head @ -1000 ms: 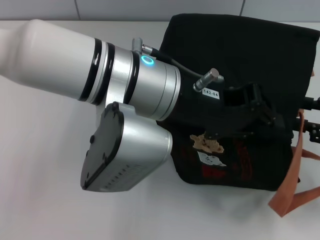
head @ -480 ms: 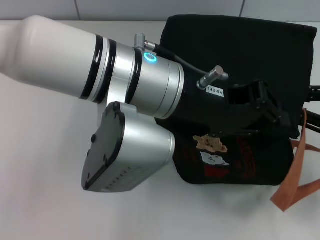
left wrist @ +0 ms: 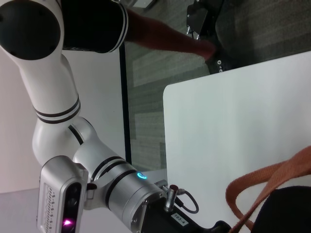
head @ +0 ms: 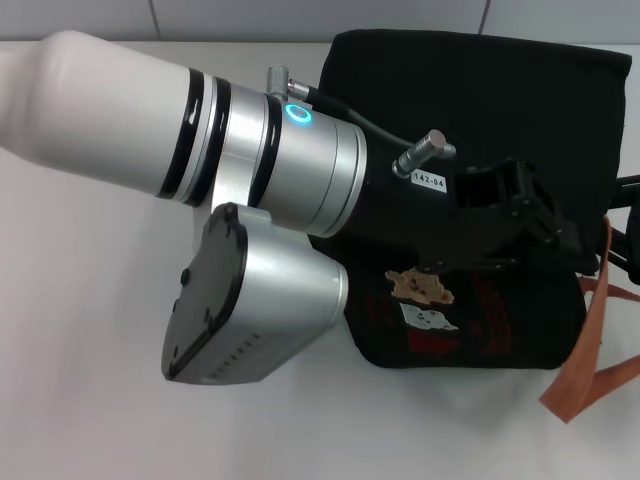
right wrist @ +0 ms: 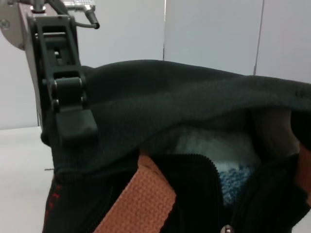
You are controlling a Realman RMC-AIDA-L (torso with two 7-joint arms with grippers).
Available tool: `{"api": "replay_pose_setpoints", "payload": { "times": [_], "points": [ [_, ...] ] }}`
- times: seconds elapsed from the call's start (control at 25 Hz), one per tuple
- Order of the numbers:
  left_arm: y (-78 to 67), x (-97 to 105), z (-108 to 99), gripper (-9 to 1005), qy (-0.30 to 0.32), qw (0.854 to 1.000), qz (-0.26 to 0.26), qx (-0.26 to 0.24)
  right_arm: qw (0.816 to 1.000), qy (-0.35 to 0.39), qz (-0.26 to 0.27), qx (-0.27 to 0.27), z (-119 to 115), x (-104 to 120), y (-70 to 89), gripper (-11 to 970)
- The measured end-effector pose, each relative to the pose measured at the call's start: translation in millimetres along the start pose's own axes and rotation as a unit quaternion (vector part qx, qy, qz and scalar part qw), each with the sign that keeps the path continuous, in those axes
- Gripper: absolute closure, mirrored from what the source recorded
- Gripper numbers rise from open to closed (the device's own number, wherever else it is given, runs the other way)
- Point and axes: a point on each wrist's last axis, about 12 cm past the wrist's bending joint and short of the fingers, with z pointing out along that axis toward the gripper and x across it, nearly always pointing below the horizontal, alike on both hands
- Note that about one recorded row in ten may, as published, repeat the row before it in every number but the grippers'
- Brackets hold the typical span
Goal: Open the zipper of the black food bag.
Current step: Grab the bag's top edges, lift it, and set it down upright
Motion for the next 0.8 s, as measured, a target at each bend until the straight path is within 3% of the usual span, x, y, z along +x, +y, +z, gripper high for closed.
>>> {"api": "replay_pose_setpoints", "payload": {
  "times": [0.08, 0.36, 0.64, 0.8],
  "points": [
    [-0.8, 0, 0, 790, 0.0, 1.0, -0.002, 0.0, 1.0, 0.0, -0.004, -0.001, -2, 1, 2.0, 793],
    [-3.1, 2, -4, 786, 0.01, 1.0, -0.007, -0.002, 1.0, -0.009, -0.009, 0.008, -21, 8, 11.8, 859],
    [-3.2, 5, -6, 782, 0.018, 1.0, -0.012, -0.004, 1.0, -0.005, 0.0, 0.01, -23, 15, 14.8, 956],
    [-2.7, 7, -6, 779, 0.022, 1.0, -0.013, -0.006, 1.0, 0.008, 0.009, 0.01, -23, 21, 15.5, 960]
  ]
}}
